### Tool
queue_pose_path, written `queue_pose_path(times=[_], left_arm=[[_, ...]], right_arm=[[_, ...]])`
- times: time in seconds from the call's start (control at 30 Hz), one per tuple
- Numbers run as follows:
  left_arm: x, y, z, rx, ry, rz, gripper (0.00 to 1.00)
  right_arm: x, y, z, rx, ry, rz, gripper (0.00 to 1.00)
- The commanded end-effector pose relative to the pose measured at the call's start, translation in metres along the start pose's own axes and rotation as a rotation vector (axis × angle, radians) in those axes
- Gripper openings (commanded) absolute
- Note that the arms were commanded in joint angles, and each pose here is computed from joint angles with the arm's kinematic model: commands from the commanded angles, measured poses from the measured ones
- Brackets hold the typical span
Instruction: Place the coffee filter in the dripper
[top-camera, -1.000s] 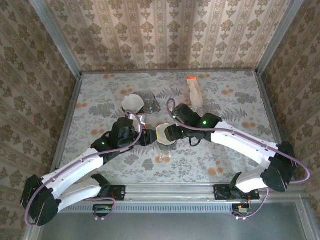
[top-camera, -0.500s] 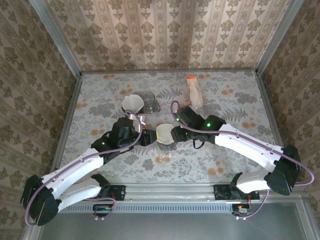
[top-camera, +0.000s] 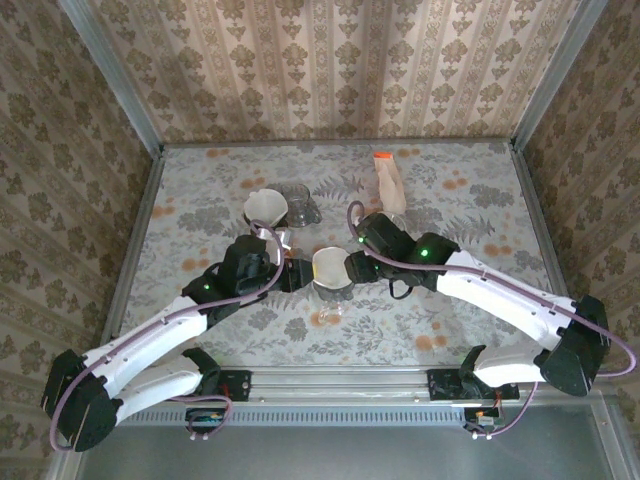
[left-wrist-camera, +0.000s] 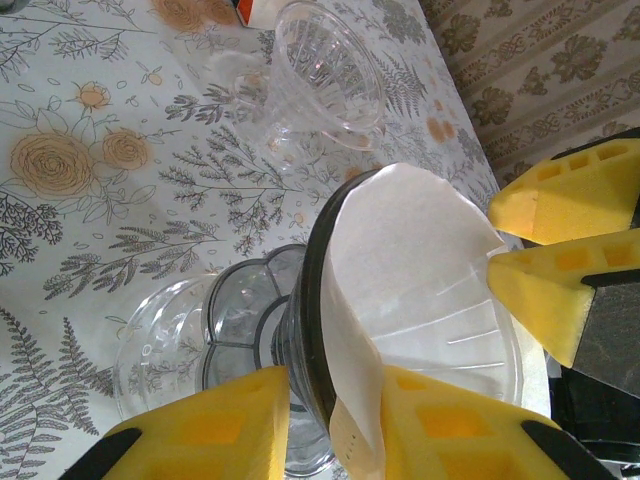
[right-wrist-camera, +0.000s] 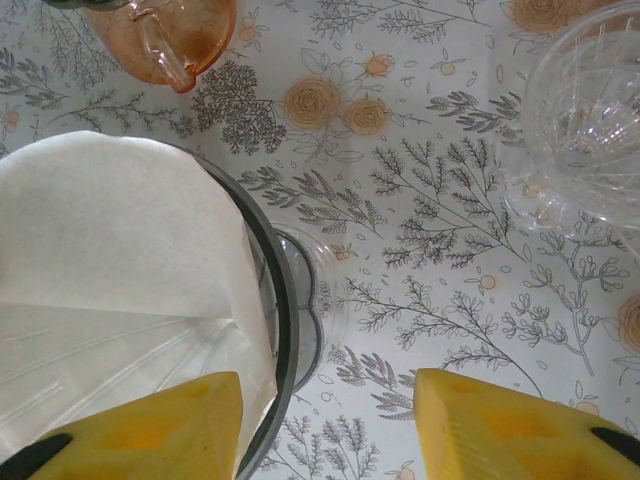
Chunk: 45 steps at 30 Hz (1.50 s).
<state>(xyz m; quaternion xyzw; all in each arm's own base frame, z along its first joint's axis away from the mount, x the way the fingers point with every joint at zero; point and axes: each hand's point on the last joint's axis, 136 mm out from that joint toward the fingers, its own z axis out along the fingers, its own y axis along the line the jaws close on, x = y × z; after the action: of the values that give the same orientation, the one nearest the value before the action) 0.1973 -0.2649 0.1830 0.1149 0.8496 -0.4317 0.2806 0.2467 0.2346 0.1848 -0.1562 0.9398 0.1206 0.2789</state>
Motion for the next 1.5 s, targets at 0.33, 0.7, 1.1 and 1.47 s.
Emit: queue_pose_path(times=[0.33, 0.7, 1.1, 1.47], left_arm=[[0.002, 0.0, 0.001, 0.001, -0.003, -0.006, 0.29], [0.002, 0.002, 0.002, -0.003, -0.003, -0.009, 0.3], [0.001, 0.001, 0.002, -0.004, -0.007, -0.01, 0.31], [0.001, 0.002, 0.003, -0.003, -0.007, -0.013, 0.32]], right_arm=[[0.009, 0.032, 0.0, -0.117, 0.013, -0.059, 0.65], [0.026, 0.038, 0.009, -0.13, 0.051, -0.084, 0.66], [0.009, 0.043, 0.001, -0.141, -0.001, -0.068, 0.68], [-0.001, 0.053, 0.005, -0.165, -0.027, -0.013, 0.7]])
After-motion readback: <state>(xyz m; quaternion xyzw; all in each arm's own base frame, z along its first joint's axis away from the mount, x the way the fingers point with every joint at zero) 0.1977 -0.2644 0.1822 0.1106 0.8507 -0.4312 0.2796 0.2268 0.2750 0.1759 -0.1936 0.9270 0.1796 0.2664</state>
